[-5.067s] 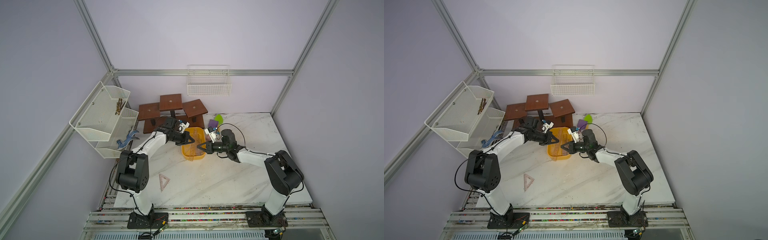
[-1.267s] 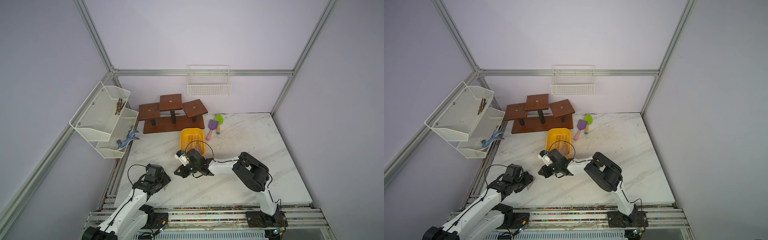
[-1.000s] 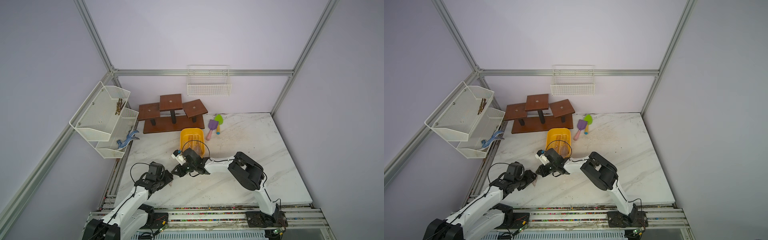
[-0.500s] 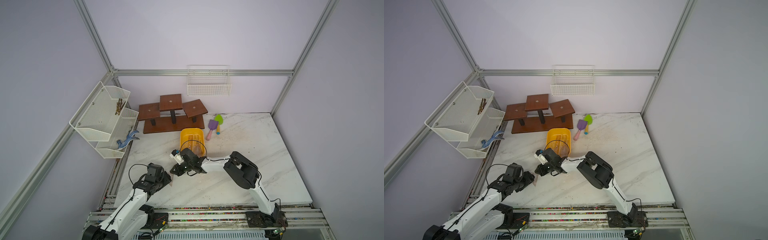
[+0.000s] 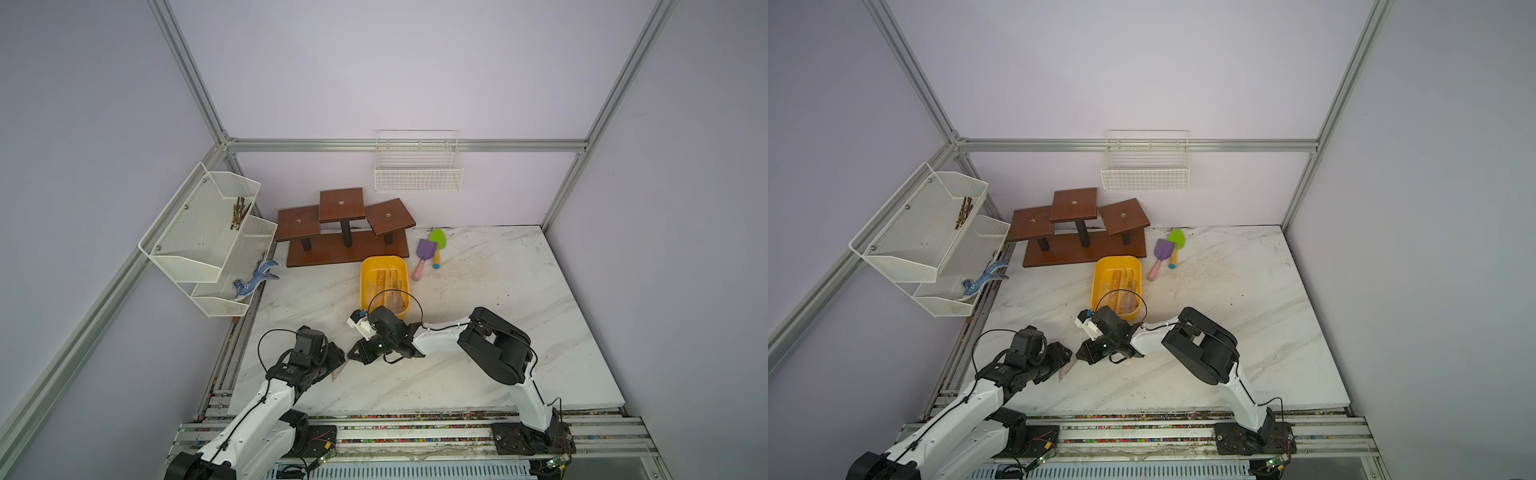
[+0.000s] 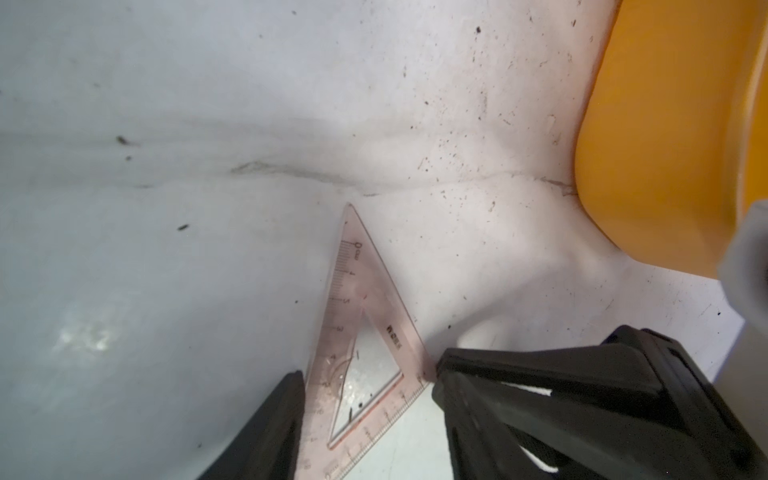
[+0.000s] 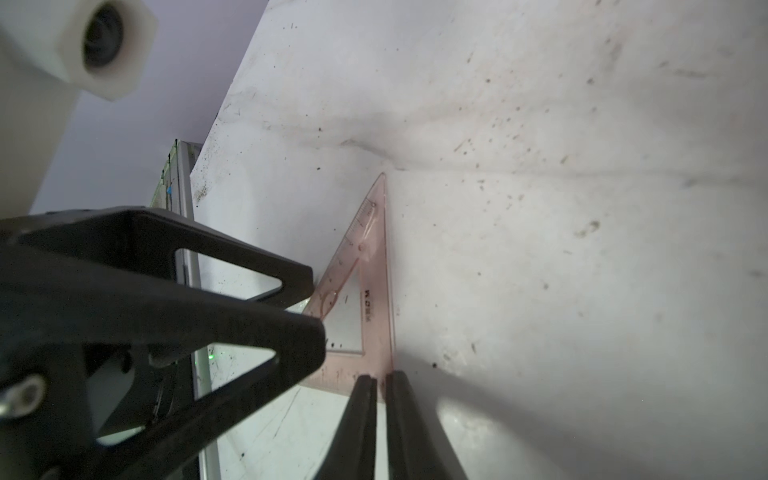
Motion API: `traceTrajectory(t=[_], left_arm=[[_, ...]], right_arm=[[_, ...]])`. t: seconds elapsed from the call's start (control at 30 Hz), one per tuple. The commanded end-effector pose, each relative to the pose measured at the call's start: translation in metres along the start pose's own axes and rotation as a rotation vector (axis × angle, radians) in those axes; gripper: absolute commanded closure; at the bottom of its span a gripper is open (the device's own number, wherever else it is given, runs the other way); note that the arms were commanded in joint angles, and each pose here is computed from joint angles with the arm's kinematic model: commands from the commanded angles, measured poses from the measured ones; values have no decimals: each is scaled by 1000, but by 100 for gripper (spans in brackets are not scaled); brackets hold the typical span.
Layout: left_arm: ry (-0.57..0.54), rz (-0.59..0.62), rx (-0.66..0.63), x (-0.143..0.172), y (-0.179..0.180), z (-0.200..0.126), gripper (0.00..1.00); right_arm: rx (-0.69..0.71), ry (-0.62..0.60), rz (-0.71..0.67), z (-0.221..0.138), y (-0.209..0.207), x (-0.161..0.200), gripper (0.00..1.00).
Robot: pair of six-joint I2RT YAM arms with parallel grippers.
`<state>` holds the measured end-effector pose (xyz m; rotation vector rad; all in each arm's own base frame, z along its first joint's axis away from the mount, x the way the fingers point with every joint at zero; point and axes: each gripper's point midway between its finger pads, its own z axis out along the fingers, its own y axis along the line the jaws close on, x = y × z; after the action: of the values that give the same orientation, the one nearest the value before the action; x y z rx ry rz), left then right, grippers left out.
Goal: Put the scattered rulers into the storage box
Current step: Adjust the ruler at the center of the board.
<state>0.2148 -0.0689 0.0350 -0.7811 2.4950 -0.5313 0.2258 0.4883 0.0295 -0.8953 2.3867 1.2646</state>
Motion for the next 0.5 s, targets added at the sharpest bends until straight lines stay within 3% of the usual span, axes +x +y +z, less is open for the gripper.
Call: traceTrajectory(t=[0.0, 0.17, 0.47], left_arm=[[-26, -27, -54, -1, 13, -6, 42], [-62, -74, -64, -6, 19, -13, 42], [-38, -93, -20, 0, 17, -15, 41]], right_arm=[[-33, -12, -3, -9, 16, -4, 86], [-38, -94, -67, -21, 28, -31, 88], [-50, -50, -54, 4, 17, -29, 94]])
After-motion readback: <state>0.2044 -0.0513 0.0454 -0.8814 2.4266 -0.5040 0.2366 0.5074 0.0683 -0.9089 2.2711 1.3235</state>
